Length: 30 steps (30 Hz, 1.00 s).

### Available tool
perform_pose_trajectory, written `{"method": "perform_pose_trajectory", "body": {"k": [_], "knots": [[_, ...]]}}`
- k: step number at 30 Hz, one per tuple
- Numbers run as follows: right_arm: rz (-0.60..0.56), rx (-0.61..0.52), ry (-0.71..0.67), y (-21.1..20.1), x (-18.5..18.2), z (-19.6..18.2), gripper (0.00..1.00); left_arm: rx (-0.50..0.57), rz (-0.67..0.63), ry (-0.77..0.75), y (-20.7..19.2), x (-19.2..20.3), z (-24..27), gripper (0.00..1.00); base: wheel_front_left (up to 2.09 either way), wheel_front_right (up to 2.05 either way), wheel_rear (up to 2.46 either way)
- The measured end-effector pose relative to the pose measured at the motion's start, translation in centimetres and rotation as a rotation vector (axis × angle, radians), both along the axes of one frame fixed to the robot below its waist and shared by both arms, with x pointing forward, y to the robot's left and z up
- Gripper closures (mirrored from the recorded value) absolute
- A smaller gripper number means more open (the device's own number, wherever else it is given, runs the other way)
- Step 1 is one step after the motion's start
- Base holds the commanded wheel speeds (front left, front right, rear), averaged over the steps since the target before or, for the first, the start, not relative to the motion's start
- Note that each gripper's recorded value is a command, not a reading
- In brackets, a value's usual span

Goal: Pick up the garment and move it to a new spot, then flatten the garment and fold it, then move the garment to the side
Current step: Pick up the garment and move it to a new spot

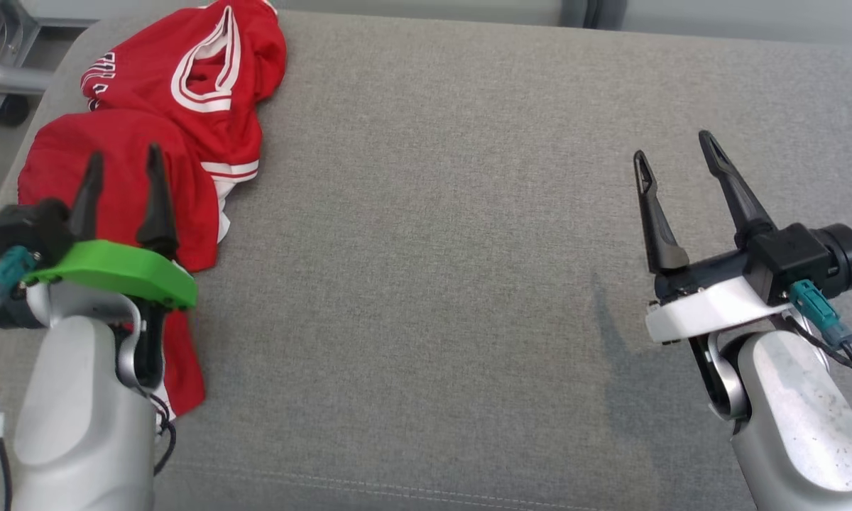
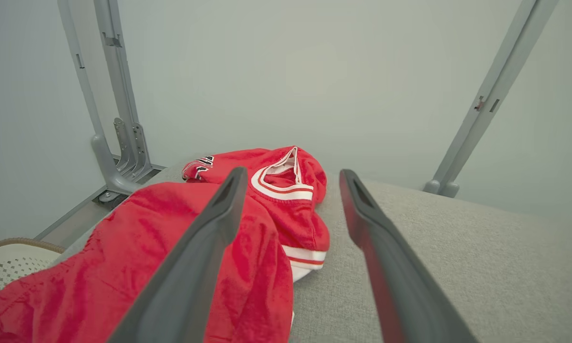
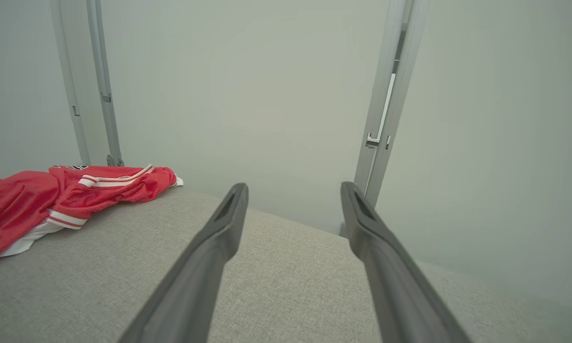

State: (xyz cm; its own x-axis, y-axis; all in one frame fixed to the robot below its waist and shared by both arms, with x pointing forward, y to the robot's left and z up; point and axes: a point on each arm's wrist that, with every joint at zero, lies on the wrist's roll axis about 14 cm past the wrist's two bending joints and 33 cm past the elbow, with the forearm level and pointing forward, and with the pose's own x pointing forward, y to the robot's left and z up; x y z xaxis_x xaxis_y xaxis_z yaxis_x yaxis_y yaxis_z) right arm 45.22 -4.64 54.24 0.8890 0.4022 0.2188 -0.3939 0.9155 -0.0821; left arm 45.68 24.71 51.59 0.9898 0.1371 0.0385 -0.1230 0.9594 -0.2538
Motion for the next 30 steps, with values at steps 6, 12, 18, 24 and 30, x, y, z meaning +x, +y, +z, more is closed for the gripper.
{"method": "perform_pose_trajectory", "body": {"k": [6, 12, 18, 24, 30], "knots": [[-0.080, 0.040, 0.060, -1.9, -1.9, -0.9, 0.00, -0.004, -0.055, 0.002, -2.4, -2.1, -0.9, 0.00, 0.00, 0.00, 0.00], [-0.127, 0.068, 0.102, -3.3, -3.8, -1.6, 0.00, -0.029, -0.110, 0.016, -5.0, -3.9, -1.9, 0.00, 0.00, 0.00, 0.00], [-0.197, 0.083, 0.126, -5.4, -5.5, -2.0, 0.00, -0.039, -0.155, 0.003, -6.9, -5.1, -2.0, 0.00, 0.00, 0.00, 0.00], [-0.237, 0.102, 0.133, -6.5, -6.8, -2.0, 0.00, -0.048, -0.176, 0.027, -8.2, -6.6, -2.9, 0.00, 0.00, 0.00, 0.00], [-0.264, 0.109, 0.124, -7.4, -7.5, -1.7, 0.00, -0.036, -0.204, 0.016, -9.3, -7.2, -2.6, 0.00, 0.00, 0.00, 0.00]]}}
